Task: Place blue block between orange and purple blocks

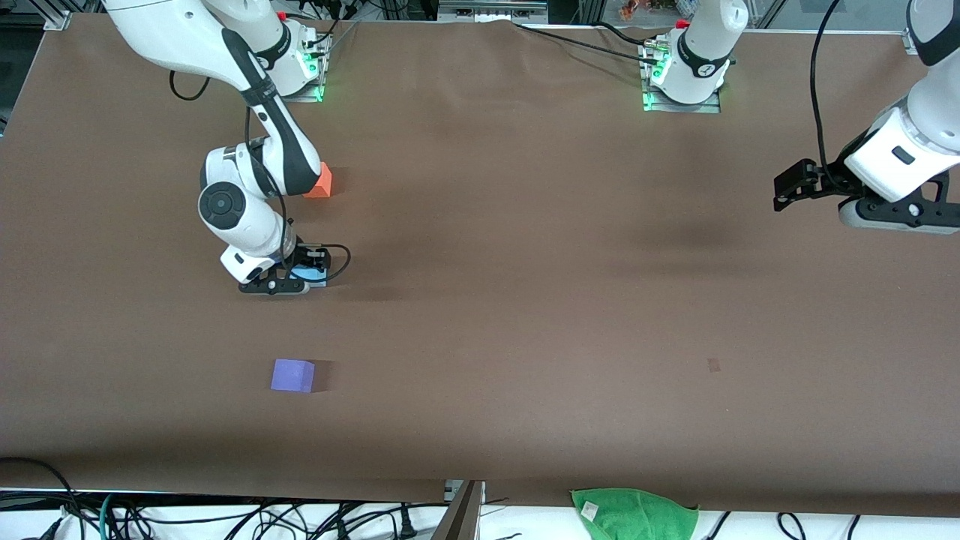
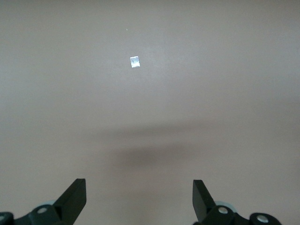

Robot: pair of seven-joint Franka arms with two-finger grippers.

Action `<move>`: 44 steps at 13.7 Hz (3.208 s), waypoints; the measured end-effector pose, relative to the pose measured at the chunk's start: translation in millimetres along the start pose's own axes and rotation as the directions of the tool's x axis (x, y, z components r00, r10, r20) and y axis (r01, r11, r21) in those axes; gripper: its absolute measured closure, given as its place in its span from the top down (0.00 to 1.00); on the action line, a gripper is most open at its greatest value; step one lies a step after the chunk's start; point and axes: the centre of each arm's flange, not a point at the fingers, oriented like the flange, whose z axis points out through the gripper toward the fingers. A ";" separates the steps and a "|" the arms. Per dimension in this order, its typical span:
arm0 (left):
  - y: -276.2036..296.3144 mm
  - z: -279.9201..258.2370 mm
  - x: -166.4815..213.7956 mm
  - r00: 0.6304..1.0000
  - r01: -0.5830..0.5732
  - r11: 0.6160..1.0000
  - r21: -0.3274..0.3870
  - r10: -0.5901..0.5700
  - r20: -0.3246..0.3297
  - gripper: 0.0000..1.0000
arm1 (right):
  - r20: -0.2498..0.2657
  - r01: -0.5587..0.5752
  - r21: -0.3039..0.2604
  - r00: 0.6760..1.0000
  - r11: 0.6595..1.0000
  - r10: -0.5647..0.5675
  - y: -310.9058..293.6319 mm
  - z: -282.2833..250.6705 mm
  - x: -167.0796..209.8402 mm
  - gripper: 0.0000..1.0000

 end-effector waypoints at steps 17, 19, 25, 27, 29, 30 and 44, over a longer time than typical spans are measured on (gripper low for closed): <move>16.1 20.6 37.8 0.998 -0.066 0.998 -0.016 0.066 0.015 1.00 | -0.038 -0.034 0.016 0.999 0.999 0.035 11.0 -89.2 17.7 1.00; 15.9 20.6 37.8 0.998 -0.065 0.998 -0.018 0.066 0.015 1.00 | -0.001 -0.034 0.010 0.999 0.999 0.034 9.3 -141.6 21.0 1.00; 10.0 20.3 38.1 0.998 -0.055 0.998 -0.028 0.056 0.014 1.00 | 0.018 -0.036 0.008 0.999 0.999 0.036 14.2 -277.1 22.5 1.00; 3.4 19.3 38.3 0.999 -0.045 0.999 -0.028 0.045 0.012 1.00 | 0.033 -0.022 0.004 0.999 1.000 0.022 21.6 -301.6 23.1 1.00; -10.4 18.5 38.5 0.999 -0.032 0.999 -0.028 0.032 0.010 1.00 | 0.067 -0.022 -0.003 0.997 1.000 0.022 28.1 -314.1 19.6 1.00; -16.2 17.9 38.5 0.999 -0.036 0.999 -0.028 0.036 0.008 1.00 | 0.075 -0.022 -0.005 0.997 1.000 0.022 30.3 -319.6 17.7 1.00; -22.8 8.9 16.4 0.997 -0.060 0.998 0.005 0.060 -0.056 1.00 | 0.042 -0.002 0.015 0.999 1.000 0.001 71.9 -372.8 -30.9 1.00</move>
